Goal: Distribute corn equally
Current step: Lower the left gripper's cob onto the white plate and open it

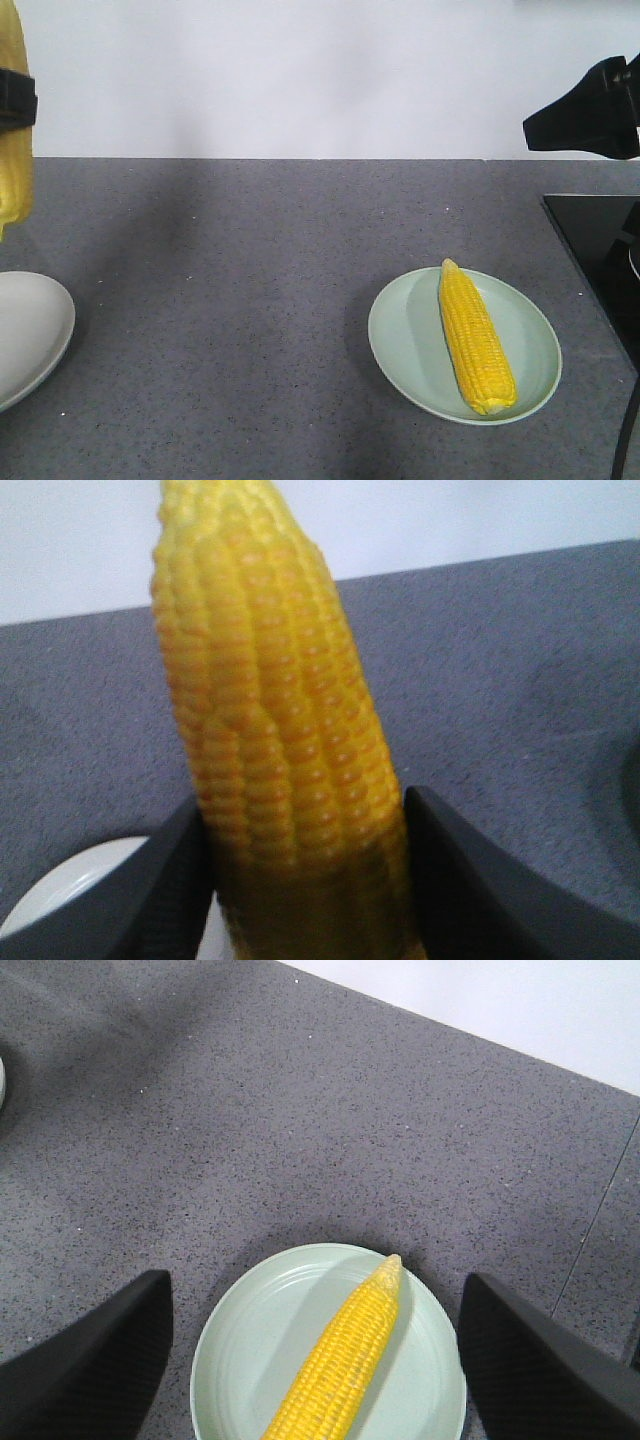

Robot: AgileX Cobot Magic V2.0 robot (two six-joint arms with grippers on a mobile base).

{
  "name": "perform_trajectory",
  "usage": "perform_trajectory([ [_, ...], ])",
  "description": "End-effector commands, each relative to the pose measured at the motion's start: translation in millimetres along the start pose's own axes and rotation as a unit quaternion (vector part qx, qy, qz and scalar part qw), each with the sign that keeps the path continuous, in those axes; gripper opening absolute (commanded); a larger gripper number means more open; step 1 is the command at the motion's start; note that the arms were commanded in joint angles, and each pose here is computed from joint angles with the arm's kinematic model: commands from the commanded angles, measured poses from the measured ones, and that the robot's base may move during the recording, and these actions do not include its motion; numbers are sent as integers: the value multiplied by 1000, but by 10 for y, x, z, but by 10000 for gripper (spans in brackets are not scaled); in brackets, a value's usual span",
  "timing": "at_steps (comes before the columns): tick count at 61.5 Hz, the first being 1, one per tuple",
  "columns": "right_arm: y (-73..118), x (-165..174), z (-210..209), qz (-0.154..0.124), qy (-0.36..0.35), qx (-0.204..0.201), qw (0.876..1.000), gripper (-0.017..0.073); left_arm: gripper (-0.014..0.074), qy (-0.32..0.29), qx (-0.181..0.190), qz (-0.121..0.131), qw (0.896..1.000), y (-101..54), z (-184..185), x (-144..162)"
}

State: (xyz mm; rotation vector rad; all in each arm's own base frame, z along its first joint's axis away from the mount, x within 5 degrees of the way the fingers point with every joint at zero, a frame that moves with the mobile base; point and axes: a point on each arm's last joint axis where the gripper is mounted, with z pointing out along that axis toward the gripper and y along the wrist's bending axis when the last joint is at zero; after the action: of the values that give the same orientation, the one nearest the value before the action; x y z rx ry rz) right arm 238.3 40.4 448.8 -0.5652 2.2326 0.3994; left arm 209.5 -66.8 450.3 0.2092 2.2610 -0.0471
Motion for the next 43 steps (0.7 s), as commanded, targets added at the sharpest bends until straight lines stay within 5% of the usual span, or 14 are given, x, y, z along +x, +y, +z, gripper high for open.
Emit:
perform_trajectory([
  [1, 40, -77, -127, -6, -41, 9, 999, 571, 128, -3, -36, -5, 999, 58, 82, 64],
  [19, 40, -75, -127, -6, -40, 9, 999, 571, 128, 95, -125, -41, 987, 262, 574, 583],
  [43, 42, -71, -127, -6, -38, 8, 999, 571, 128, 169, -181, -64, 967, 601, 1015, 735],
])
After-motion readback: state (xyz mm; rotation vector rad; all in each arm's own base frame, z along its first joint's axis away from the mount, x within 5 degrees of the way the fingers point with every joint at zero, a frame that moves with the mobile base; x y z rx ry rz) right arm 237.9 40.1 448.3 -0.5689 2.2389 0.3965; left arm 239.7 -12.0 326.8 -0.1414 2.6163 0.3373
